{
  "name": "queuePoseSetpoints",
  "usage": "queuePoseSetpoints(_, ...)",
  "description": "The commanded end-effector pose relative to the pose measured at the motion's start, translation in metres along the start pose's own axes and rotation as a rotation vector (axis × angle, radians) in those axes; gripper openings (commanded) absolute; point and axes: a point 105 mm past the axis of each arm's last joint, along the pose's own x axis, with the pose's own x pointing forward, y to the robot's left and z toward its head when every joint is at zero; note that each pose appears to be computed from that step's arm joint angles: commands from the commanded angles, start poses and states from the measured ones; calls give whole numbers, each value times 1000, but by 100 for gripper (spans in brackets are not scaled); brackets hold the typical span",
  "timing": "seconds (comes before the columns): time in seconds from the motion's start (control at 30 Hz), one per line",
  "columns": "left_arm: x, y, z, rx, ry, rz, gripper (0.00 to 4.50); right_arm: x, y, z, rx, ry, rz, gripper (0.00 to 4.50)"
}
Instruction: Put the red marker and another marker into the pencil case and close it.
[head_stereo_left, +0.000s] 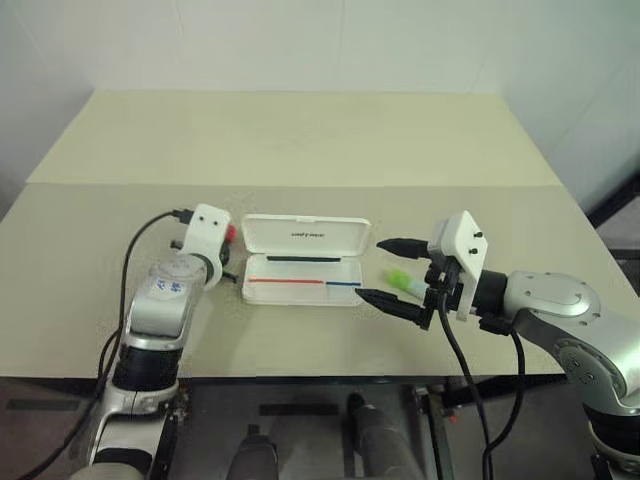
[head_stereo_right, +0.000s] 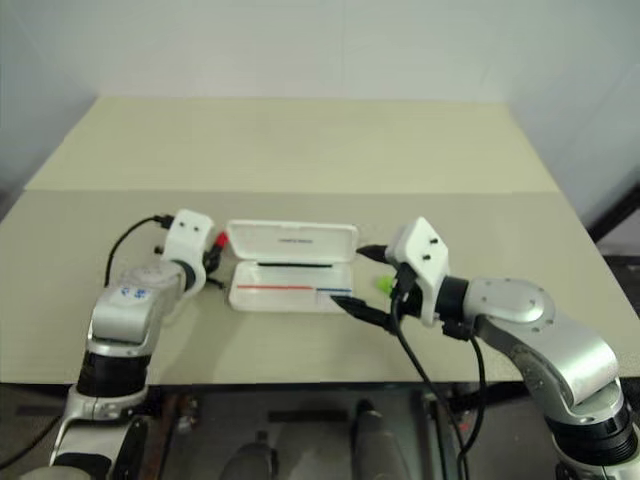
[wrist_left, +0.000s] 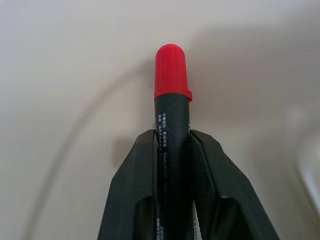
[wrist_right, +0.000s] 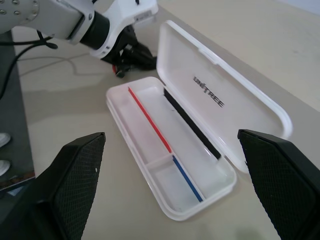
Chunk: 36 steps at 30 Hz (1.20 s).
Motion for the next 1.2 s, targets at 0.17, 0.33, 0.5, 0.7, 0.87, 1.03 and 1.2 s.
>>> queuePoseSetpoints(0.17, 2, 23, 88, 87, -340, 88, 56, -13, -4, 12, -50, -35, -86, 450)
queuePoseSetpoints(0.33, -2, 17, 129, 117, -507, 21, 56, -20, -2, 10, -45, -23, -122, 450)
queuePoseSetpoints(0.5, -24, -11, 171, 193, -750, -201, 56, -25, 2, 8, -36, -12, -156, 450)
queuePoseSetpoints(0.7, -65, -64, 194, 425, -1025, -543, 56, -31, 7, 6, -24, -3, -196, 450)
queuePoseSetpoints(0.87, -94, -102, 186, 566, -1120, -824, 56, -34, 12, 5, -14, 5, -215, 450)
queuePoseSetpoints(1.03, -114, -116, 183, 597, -1145, -976, 56, -36, 15, 4, -7, 6, -232, 450)
queuePoseSetpoints(1.2, -123, -128, 158, 603, -964, -1163, 56, -36, 15, 4, -1, 8, -244, 450)
